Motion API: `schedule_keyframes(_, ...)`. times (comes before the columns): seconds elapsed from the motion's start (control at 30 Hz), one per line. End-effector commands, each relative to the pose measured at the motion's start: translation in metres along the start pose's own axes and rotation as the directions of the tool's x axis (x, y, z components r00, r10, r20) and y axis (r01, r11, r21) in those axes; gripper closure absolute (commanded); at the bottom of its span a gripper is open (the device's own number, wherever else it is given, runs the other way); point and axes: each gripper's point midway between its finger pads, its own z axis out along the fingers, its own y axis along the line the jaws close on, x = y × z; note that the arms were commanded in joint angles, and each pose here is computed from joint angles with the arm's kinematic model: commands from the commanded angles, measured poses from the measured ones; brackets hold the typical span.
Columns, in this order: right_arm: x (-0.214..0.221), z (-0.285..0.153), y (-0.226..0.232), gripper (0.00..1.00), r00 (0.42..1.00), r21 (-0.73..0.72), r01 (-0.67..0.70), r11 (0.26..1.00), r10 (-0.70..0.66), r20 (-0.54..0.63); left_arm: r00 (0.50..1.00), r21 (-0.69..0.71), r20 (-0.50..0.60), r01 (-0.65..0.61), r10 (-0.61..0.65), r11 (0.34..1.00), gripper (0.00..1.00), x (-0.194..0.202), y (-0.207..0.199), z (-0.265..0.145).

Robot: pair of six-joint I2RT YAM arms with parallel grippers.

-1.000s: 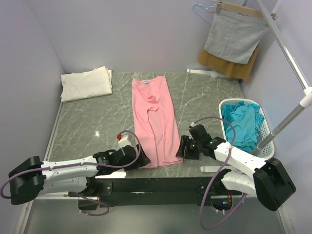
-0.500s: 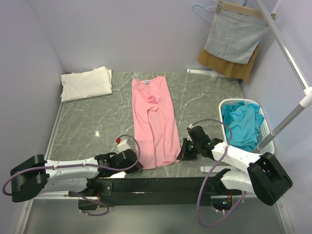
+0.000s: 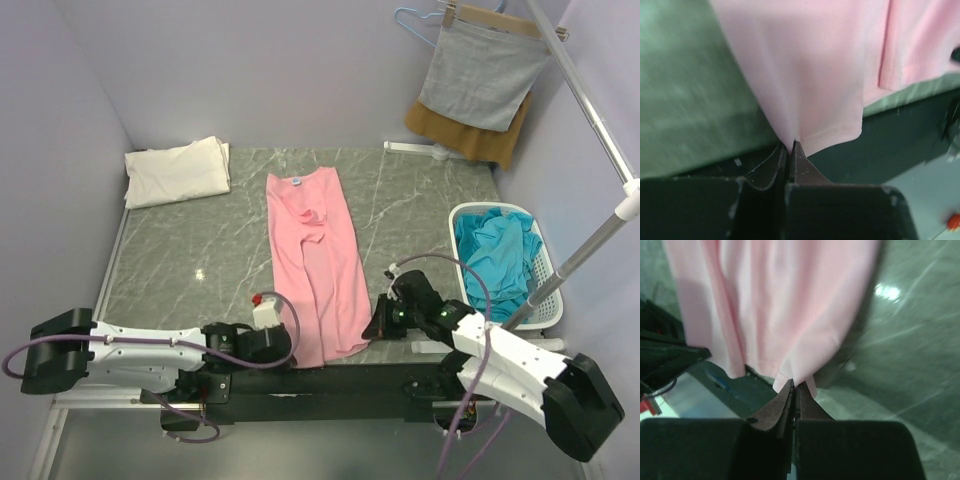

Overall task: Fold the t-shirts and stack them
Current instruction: Grab the bottom of the folded rectangular tshirt with both arms, then fold the folded rectangular tshirt in 1/3 of the way

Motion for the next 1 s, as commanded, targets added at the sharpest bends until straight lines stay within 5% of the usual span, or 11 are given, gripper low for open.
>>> schedule_keyframes(0.0,0.016,-0.014,0.016,1.00,1.000,-0.068,0.017,0.998,-0.019,-0.019,1.000,-0.036,-0.029,0.010,-0.011,0.999,0.99,0.024,-0.007,-0.015)
schedule_keyframes(0.23,-0.010,-0.035,0.043,1.00,0.989,-0.090,0.119,0.989,-0.109,0.104,0.992,-0.099,0.099,-0.070,0.080,0.993,0.99,0.003,-0.034,-0.023)
schedule_keyframes(0.5,-0.077,-0.037,0.068,1.00,0.942,0.057,0.272,0.960,-0.278,0.189,0.927,-0.167,0.365,-0.028,0.088,0.986,0.99,-0.087,-0.050,-0.041)
schedule_keyframes(0.73,-0.132,-0.027,0.079,1.00,0.916,0.124,0.314,0.941,-0.335,0.222,0.889,-0.068,0.458,0.027,0.007,0.997,0.99,-0.158,-0.059,-0.032)
schedule_keyframes(0.97,-0.173,0.003,0.068,1.00,0.925,0.161,0.305,0.939,-0.332,0.185,0.878,-0.108,0.475,-0.017,0.066,0.994,0.99,-0.209,-0.067,-0.010)
